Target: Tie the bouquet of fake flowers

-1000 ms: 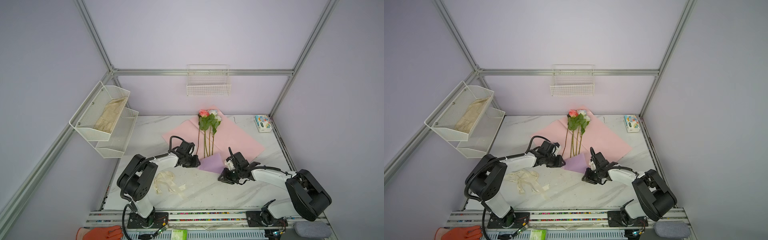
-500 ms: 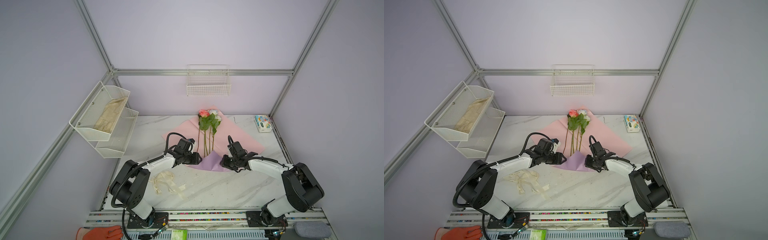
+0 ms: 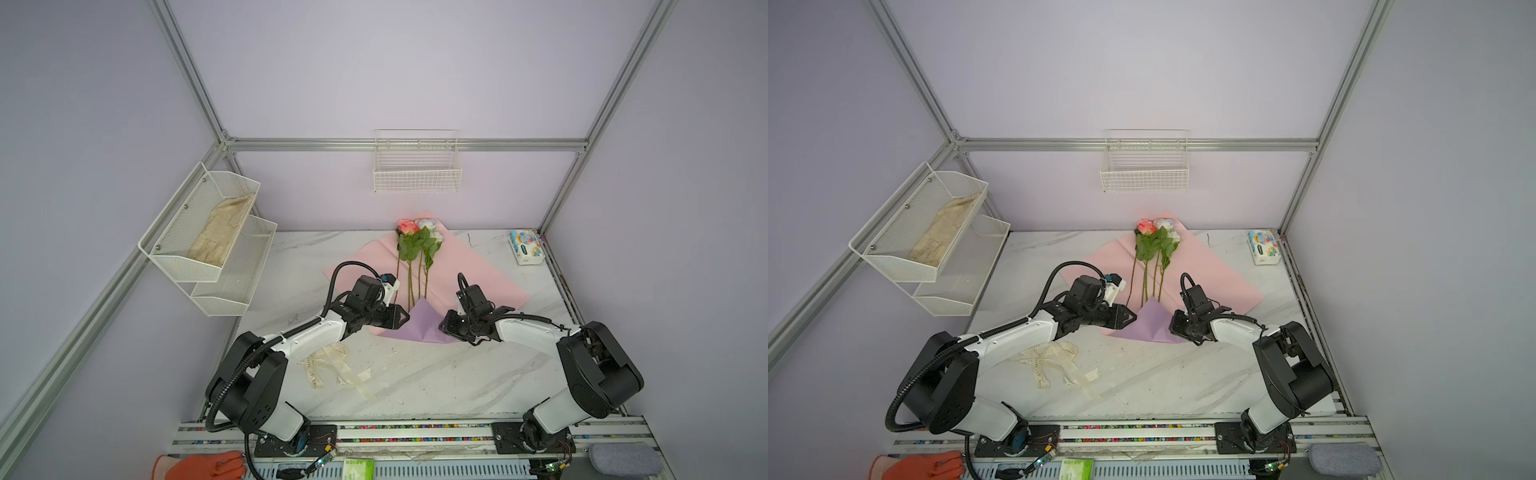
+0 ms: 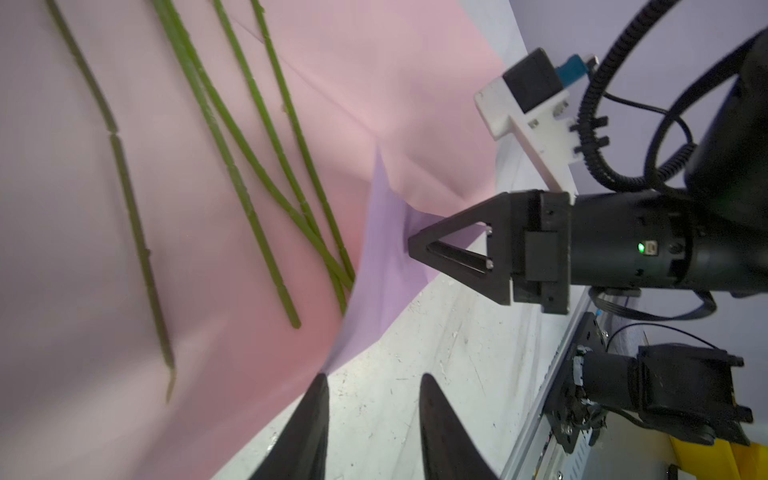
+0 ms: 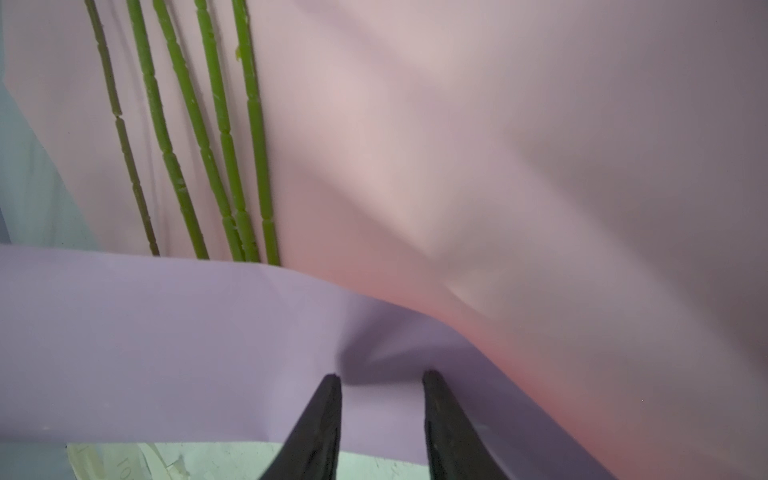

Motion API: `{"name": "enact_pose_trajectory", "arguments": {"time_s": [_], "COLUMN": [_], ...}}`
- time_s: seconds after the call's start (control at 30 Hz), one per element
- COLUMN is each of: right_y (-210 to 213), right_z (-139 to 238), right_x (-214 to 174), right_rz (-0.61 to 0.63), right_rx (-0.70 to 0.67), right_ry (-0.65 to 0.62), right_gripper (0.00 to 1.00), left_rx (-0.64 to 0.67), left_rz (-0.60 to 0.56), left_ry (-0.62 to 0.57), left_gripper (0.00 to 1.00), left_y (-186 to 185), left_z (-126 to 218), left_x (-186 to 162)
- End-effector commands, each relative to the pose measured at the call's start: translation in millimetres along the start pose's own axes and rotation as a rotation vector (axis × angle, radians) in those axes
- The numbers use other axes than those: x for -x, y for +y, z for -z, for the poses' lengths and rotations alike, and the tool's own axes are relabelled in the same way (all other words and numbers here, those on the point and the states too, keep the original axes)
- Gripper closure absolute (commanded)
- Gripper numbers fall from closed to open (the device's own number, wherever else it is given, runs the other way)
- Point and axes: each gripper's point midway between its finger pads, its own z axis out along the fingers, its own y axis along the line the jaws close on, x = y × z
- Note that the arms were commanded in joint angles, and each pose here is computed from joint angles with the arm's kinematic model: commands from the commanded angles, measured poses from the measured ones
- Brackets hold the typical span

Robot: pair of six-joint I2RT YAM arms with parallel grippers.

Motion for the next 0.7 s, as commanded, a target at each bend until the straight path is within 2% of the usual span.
{"name": "enact_pose_trajectory", "arguments": {"time_s": [0.0,0.13,0.33,0.4,0.57,0.67], "right_y": [0,1,5,15,44,50], "right_z": [4,6,10,15,29,31], "right_x": [5,6,7,7,-3,-15], "right_rz": [-0.037,-0.041,-0.043,-0.032,0.014,0.045], "right_rx": [0.005,0.013,0.03,0.085,0.261,0.289], "right_ry": [-0.037,-0.042,-0.05,-0.054,-0.029,0.002], "right_gripper": [0.63,0.63,0.63,0.63,0.61,0.62], "left_rx": [-0.088,-0.095,0.022,0.079,0.104,0.12], "left_rz": [-0.056,-0.039,0.012,0.029,0.063,0.09], "left_ry": [0.023,0.067,0.1,0.096,0.078,0.073], "left_gripper": [0.64,0.64,0.68,0.68,0.68,0.68], "left_y": [-20,-18,10,21,28,33], "left_z": [-8,-24,-48,-52,-56,-55], "left_x": [-6,-9,-9,-7,-1,-2]}}
